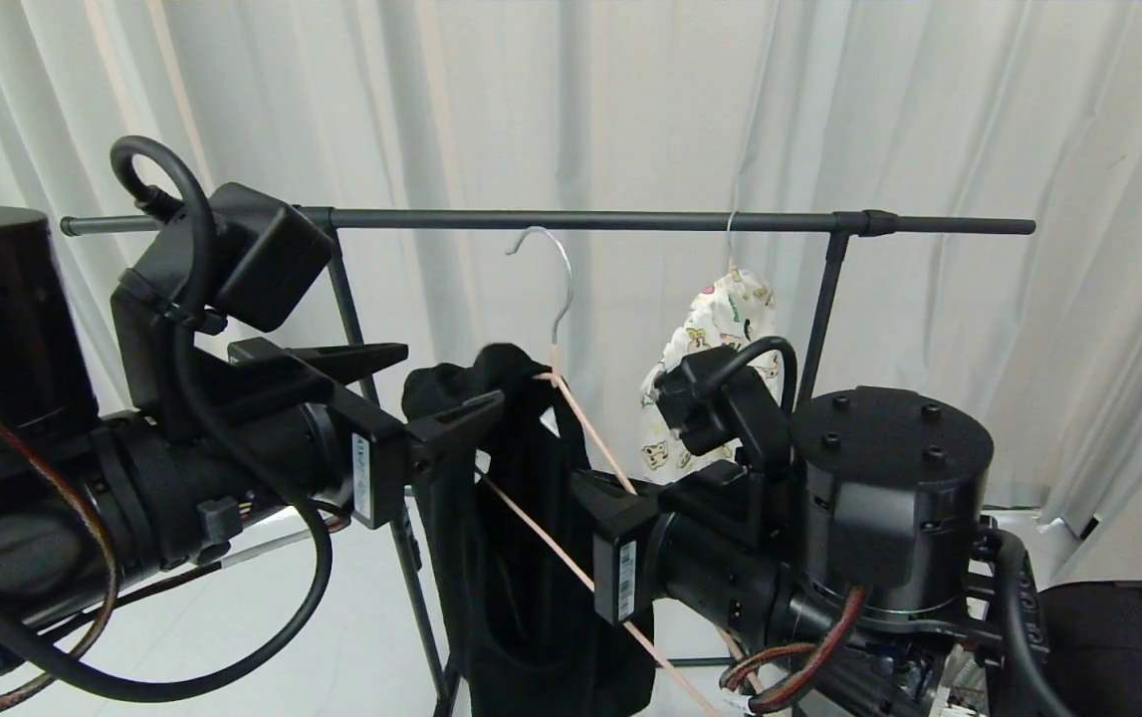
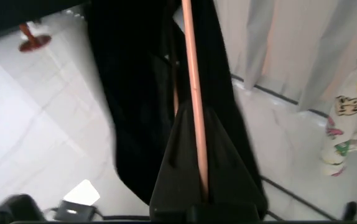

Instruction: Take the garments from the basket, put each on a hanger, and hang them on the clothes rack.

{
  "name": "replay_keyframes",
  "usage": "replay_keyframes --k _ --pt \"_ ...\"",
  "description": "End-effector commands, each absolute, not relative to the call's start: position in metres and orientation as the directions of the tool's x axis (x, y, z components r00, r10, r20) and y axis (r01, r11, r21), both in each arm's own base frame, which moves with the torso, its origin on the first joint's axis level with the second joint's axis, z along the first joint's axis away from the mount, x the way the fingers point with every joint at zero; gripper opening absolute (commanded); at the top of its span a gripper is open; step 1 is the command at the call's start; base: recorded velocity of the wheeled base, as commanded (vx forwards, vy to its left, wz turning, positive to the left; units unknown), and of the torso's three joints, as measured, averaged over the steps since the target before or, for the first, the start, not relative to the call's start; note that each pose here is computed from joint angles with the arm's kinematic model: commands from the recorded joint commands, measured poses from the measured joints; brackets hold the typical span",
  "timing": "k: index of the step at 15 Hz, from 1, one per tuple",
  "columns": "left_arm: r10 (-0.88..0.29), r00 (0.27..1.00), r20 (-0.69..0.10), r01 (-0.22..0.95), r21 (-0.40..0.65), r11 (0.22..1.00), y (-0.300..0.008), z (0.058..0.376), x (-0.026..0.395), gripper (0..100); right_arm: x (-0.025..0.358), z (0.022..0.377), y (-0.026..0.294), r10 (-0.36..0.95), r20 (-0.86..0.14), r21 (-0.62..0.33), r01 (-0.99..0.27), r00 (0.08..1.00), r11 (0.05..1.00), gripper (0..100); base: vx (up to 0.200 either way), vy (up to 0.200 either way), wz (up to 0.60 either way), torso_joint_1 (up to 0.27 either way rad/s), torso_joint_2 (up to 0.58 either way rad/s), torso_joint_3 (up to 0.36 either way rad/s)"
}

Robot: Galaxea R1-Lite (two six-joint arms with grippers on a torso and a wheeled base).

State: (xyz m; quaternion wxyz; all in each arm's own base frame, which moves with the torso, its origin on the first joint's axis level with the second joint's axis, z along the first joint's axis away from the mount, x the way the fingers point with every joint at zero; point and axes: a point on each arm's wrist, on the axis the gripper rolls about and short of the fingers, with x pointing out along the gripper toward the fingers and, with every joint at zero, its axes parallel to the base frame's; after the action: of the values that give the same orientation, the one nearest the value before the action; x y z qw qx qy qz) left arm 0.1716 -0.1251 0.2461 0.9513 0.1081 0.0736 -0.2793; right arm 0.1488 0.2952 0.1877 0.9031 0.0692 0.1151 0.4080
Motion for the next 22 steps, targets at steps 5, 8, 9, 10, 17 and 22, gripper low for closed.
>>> replay_keyframes --k 5,8,9,10,17,22 --pt "-0.432 0.871 -0.234 0.474 0.171 0.864 -0.105 0.233 0.168 100 0.157 0.186 0.282 0.733 -0.080 0.109 -0.725 0.676 0.680 0 0.000 0.000 0.00 0.000 0.00 0.000" --pt "-0.425 0.871 -0.248 0.471 0.173 0.865 -0.100 0.227 0.165 100 0.162 0.186 0.274 0.720 -0.015 0.054 -0.718 0.694 0.694 0 0.000 0.000 0.00 0.000 0.00 0.000" --pt "-0.433 0.867 -0.246 0.479 0.171 0.861 -0.100 0.227 0.164 100 0.163 0.188 0.273 0.717 0.018 0.047 -0.717 0.697 0.696 0 0.000 0.000 0.00 0.000 0.00 0.000" --pt "-0.449 0.860 -0.244 0.493 0.166 0.854 -0.100 0.228 0.163 100 0.164 0.188 0.271 0.713 0.028 0.041 -0.714 0.700 0.699 0 0.000 0.000 0.00 0.000 0.00 0.000" --pt "-0.616 0.753 -0.231 0.658 0.271 0.703 -0.085 0.226 0.161 100 0.159 0.173 0.237 0.858 0.104 -0.126 -0.849 0.503 0.513 0 0.000 0.000 0.00 0.000 0.00 0.000" --pt "-0.691 0.679 -0.250 0.730 0.337 0.595 -0.081 0.212 0.142 100 0.139 0.152 0.214 0.934 0.072 -0.175 -0.917 0.351 0.358 0 0.000 0.000 0.00 0.000 0.00 0.000"
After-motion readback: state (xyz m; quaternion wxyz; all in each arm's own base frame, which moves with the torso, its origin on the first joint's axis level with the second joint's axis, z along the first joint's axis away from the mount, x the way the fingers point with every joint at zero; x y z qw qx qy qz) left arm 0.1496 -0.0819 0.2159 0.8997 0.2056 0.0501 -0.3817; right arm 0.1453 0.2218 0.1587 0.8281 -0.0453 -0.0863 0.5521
